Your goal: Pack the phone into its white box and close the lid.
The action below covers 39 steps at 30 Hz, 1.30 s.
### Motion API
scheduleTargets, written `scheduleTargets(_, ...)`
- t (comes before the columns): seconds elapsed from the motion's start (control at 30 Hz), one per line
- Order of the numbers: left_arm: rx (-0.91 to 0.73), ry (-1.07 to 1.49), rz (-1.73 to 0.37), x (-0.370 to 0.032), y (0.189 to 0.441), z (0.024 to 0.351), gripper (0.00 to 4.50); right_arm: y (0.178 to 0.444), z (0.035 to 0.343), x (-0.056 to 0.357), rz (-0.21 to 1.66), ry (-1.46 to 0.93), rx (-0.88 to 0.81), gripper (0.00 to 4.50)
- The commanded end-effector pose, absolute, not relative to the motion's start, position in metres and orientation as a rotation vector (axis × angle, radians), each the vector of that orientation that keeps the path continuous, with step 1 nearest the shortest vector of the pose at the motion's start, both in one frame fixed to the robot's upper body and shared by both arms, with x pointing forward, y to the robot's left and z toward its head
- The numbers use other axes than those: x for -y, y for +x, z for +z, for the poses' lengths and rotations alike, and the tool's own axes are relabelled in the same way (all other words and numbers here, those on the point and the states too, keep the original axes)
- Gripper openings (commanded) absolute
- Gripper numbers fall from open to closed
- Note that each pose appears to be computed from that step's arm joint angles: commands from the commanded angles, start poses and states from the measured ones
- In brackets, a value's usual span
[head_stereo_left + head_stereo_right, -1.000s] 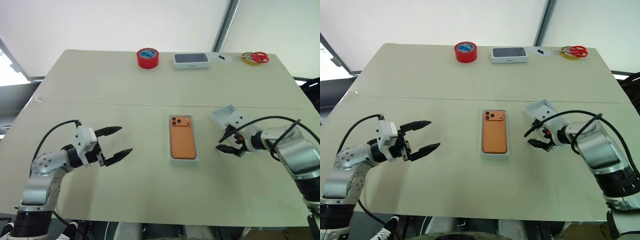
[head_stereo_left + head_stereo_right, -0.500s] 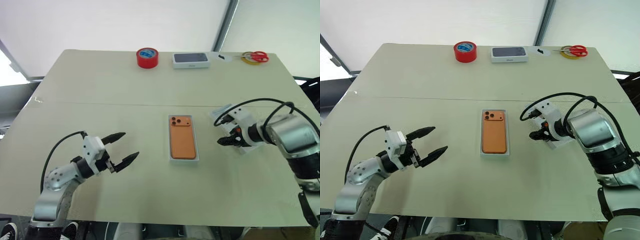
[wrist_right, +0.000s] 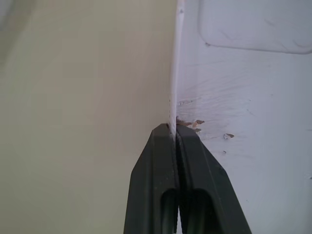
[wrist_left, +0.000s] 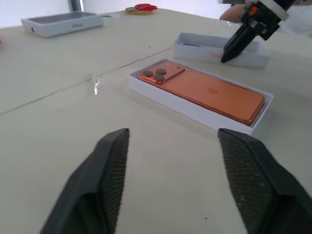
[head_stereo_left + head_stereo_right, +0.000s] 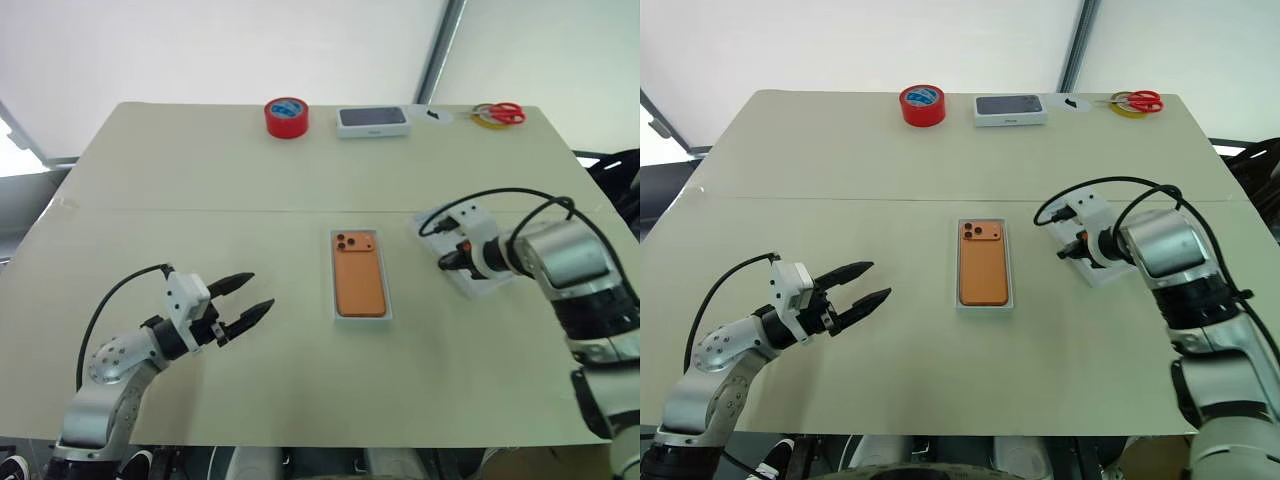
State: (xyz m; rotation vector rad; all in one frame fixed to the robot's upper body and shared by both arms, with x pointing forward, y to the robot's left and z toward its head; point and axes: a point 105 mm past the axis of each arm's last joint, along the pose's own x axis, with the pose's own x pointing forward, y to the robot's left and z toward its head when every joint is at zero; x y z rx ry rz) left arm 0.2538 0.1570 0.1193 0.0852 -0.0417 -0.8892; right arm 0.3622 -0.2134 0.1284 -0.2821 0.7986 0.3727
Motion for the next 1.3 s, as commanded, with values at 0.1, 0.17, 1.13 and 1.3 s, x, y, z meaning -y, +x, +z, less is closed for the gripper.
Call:
scheduleTargets(0.1, 0.089, 0.046, -0.883, -0.153, 0.263, 0.134, 0.02, 0.396, 0.187, 0.188, 0.406, -0.200, -0.450, 0.00)
scheduleTargets(0.17, 0.092, 0.028, -0.881, -0.150, 0.268, 0.135, 0.02, 0.404, 0.205, 0.169, 0.448, -0.116, -0.317, 0.00)
scheduleTargets(1.13, 0.182, -0.128, -0.871, -0.144, 0.279, 0.174, 0.02, 0.279, 0.153, 0.032, 1.129, 0.833, -0.655, 0.00)
scheduleTargets(1.3, 0.123, -0.110, -0.865, -0.135, 0.281, 0.151, 0.02, 0.293, 0.130, 0.041, 0.983, 0.810, -0.728, 0.00)
